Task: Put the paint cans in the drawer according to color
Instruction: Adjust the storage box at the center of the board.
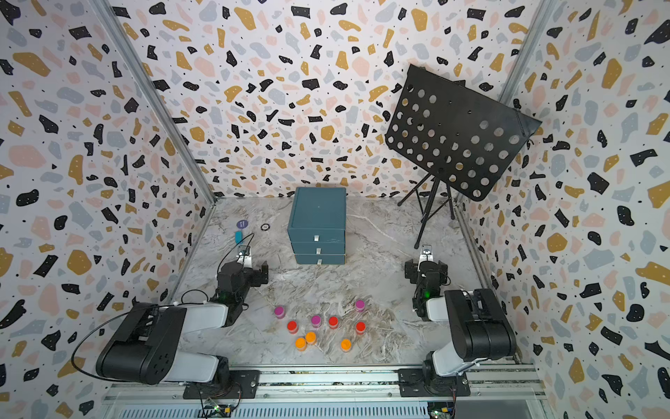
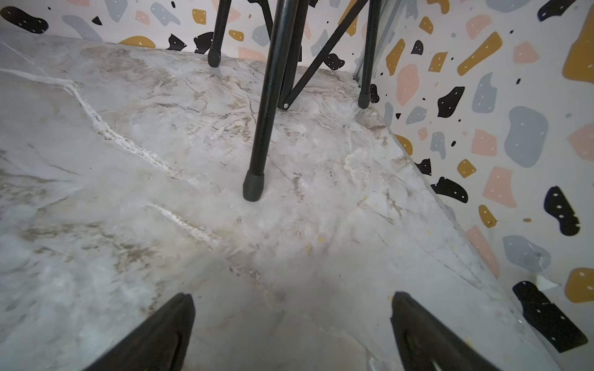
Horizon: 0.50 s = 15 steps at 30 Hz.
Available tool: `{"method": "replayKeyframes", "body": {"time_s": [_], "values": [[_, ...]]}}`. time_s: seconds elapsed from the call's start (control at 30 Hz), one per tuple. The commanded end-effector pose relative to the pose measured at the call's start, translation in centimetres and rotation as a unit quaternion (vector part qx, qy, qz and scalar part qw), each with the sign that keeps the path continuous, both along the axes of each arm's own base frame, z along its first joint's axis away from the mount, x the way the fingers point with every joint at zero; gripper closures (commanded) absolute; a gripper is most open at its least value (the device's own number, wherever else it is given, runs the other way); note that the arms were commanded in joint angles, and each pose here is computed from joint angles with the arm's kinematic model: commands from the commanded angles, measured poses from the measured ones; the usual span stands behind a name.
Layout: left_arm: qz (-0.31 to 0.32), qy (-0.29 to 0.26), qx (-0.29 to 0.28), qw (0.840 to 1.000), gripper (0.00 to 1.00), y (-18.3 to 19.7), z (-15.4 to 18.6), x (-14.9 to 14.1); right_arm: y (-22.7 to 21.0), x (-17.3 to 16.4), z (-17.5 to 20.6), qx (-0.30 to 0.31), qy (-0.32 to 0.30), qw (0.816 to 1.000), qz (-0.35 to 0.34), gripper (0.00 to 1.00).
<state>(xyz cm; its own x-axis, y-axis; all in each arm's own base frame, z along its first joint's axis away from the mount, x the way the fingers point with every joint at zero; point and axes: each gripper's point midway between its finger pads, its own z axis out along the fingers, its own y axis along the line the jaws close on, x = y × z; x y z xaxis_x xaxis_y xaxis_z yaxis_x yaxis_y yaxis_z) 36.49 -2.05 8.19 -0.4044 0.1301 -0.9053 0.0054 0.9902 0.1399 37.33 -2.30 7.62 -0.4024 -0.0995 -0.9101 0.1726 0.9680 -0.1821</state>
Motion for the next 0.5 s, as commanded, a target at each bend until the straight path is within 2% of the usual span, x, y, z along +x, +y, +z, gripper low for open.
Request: {"method": "replayKeyframes", "body": {"time_s": [0.0, 0.47], "values": [[-0.003, -0.024, -0.001, 1.0, 0.0, -0.03, 1.44, 0.6, -0.01, 0.58, 1.13, 0.006, -0.018, 1.0, -0.002, 0.0], [-0.002, -0.018, -0.013, 1.0, 0.0, 0.31, 1.36, 0.87, -0.01, 0.59, 1.19, 0.007, -0.019, 1.0, -0.002, 0.0]]}}
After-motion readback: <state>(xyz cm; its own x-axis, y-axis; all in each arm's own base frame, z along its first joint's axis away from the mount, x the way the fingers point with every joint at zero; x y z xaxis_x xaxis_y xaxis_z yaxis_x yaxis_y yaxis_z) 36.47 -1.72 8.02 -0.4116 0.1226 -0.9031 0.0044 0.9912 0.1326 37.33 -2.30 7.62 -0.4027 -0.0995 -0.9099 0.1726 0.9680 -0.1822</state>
